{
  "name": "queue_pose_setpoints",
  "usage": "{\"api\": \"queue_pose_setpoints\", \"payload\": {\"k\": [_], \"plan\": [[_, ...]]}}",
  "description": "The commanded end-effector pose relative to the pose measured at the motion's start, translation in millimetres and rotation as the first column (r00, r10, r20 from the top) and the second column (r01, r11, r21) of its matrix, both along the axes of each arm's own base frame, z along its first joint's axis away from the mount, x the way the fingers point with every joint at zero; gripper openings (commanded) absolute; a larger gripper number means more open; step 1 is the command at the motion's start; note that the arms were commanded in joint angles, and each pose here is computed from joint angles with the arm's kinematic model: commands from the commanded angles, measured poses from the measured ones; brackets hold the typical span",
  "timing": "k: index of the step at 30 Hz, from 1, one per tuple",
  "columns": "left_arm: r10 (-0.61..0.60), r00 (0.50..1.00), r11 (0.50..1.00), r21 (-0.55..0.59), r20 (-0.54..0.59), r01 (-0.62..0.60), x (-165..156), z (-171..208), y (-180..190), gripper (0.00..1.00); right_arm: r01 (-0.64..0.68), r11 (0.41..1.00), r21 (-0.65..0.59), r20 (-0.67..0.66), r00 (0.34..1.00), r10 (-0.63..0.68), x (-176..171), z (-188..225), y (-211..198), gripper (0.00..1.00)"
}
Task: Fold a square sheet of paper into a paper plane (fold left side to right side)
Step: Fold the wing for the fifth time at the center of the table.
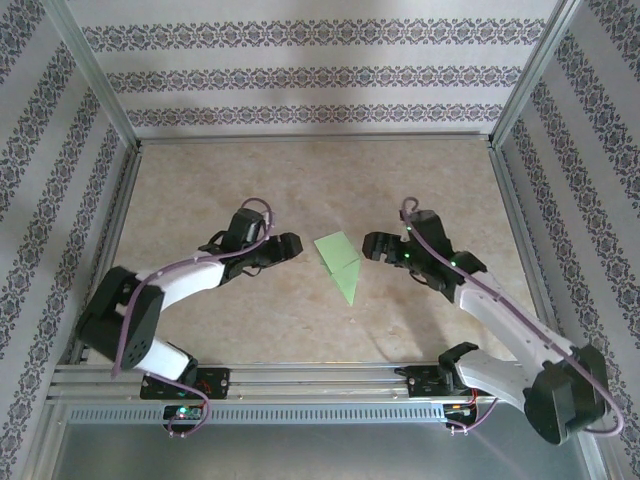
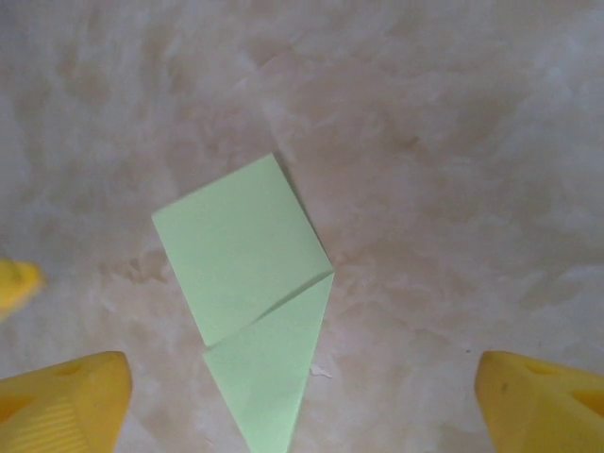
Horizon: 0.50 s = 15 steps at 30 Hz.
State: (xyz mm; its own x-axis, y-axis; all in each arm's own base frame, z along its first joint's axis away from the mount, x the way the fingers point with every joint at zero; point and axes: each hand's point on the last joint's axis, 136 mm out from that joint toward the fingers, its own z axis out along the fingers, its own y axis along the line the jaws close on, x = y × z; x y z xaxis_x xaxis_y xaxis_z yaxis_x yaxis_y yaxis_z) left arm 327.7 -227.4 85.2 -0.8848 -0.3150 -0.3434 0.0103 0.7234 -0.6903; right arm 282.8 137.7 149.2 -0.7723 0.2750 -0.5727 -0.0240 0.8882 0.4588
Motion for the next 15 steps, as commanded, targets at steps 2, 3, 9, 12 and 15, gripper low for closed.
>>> {"api": "queue_pose_setpoints", "payload": {"k": [2, 3, 9, 12, 15], "plan": [[-0.048, 0.998, 0.986, -0.155, 0.047, 0.055, 21, 18, -42, 0.65, 0.055, 0.973, 0.224, 0.053, 0.996, -0.069, 3, 14, -5, 0.98], [-0.054, 0.998, 0.985, -0.163, 0.044, 0.060, 23, 14, -47, 0.64, 0.071, 0.966, 0.250, 0.054, 0.995, -0.087, 1, 14, -11, 0.98], [-0.081, 0.997, 0.977, -0.196, 0.008, 0.081, 32, -4, -70, 0.60, 0.126, 0.936, 0.330, 0.065, 0.986, -0.155, -8, 15, -33, 0.98], [-0.086, 0.996, 0.978, -0.192, -0.018, 0.081, 36, -15, -76, 0.57, 0.135, 0.928, 0.346, 0.068, 0.983, -0.168, -11, 17, -39, 0.98], [-0.098, 0.995, 0.975, -0.201, -0.029, 0.090, 39, -22, -83, 0.52, 0.132, 0.923, 0.360, 0.070, 0.983, -0.168, -13, 19, -41, 0.98]]}}
